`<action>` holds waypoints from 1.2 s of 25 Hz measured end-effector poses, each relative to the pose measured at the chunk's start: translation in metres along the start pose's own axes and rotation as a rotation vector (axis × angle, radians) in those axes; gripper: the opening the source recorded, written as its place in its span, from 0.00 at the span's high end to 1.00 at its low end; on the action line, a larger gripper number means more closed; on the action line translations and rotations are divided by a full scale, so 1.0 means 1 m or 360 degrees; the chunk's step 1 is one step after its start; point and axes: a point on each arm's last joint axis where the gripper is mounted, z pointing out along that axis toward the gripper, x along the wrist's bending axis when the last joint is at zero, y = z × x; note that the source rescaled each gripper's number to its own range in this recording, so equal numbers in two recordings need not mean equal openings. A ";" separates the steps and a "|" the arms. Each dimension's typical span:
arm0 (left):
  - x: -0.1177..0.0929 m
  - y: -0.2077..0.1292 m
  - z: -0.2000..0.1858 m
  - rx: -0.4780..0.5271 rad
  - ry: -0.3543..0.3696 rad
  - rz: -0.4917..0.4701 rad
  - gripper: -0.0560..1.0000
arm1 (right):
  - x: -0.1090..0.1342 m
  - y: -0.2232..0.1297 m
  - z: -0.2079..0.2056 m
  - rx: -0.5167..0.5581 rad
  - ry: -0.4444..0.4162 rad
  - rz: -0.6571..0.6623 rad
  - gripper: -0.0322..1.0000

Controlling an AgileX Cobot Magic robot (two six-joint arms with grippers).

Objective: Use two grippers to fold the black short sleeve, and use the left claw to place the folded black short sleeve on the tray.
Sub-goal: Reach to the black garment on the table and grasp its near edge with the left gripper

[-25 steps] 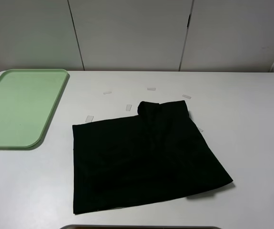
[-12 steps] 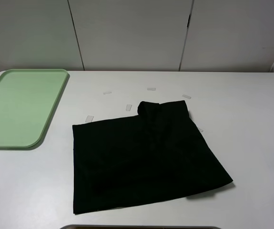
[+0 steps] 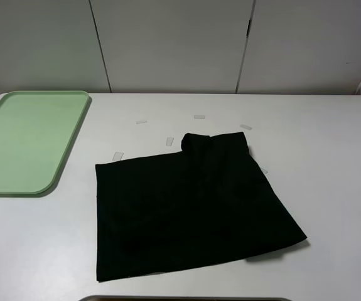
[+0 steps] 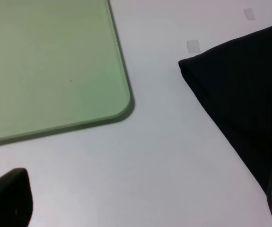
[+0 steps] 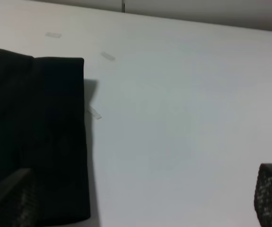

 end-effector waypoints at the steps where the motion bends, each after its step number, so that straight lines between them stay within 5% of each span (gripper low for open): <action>1: 0.000 0.000 0.000 0.0000 0.0000 0.0000 0.00 | 0.000 0.000 0.000 0.0000 0.0000 0.0000 0.00; 30: 0.000 0.000 0.000 0.0000 0.0000 0.0000 0.00 | 0.000 0.000 0.000 0.0000 0.0000 0.0012 0.00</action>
